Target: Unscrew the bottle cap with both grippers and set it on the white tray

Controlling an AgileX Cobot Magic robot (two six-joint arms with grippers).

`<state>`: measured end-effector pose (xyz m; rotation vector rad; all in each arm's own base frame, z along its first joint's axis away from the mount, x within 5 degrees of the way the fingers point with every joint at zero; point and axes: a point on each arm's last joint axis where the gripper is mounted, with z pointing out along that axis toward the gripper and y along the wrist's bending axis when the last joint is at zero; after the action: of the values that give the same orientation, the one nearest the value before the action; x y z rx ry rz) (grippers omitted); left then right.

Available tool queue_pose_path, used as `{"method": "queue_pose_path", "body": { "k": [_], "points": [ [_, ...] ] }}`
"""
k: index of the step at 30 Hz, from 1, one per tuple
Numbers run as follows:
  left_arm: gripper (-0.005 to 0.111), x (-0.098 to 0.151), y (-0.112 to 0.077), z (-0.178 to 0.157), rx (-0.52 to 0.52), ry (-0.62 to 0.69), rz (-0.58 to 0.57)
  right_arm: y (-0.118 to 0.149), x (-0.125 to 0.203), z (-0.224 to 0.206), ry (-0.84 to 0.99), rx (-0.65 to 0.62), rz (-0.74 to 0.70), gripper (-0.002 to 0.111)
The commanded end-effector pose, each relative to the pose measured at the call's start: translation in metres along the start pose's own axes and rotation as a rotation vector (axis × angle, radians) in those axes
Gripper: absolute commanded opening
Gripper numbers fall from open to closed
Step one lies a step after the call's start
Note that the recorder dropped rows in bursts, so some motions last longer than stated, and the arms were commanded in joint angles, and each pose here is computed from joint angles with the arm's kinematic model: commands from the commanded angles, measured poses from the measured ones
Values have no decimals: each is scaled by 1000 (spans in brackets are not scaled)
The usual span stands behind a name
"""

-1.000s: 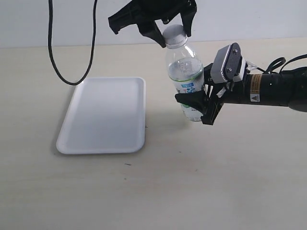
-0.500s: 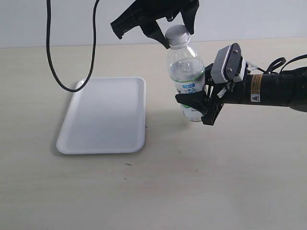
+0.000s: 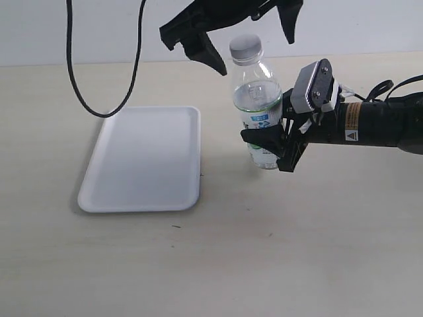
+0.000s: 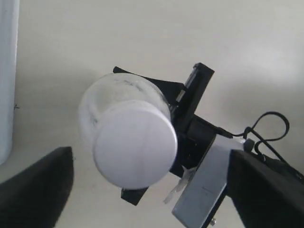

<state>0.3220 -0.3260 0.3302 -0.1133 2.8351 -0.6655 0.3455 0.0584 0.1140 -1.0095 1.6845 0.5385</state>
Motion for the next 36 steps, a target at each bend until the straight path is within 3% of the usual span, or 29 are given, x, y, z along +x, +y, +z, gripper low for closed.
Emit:
{"method": "queue_pose_path", "body": {
  "k": [1, 8, 14, 18, 20, 23, 26, 30, 32, 36],
  "points": [
    [89, -1, -2, -5, 3, -27, 159, 0, -8, -1, -59, -1, 6, 0],
    [89, -6, 0, -9, -13, -49, 567, 2, -6, -1, -37, -19, 15, 0],
    [89, -13, 6, -14, -120, -96, 934, 1, -5, -1, -19, -16, 13, 0],
    [89, -11, 4, -19, -114, -88, 1167, 1, -4, -1, -12, -11, 14, 0],
    [89, -8, 2, -19, -74, -74, 1289, 1, -3, -1, -2, -7, 14, 0],
    [89, 0, -6, -18, 77, -50, 1411, 1, -3, -1, -2, -7, 14, 0],
    [89, -2, -5, -19, 90, -52, 1437, 1, -3, -1, -2, -7, 14, 0],
    [87, -21, 11, -24, 114, -66, 1371, 1, -3, -1, -2, -7, 14, 0],
    [85, -33, 19, -29, 181, -78, 1305, 1, -3, -1, -2, -7, 14, 0],
    [85, -34, 23, -25, 210, -64, 1303, 1, -3, -1, -7, -9, 14, 0]
  ]
}}
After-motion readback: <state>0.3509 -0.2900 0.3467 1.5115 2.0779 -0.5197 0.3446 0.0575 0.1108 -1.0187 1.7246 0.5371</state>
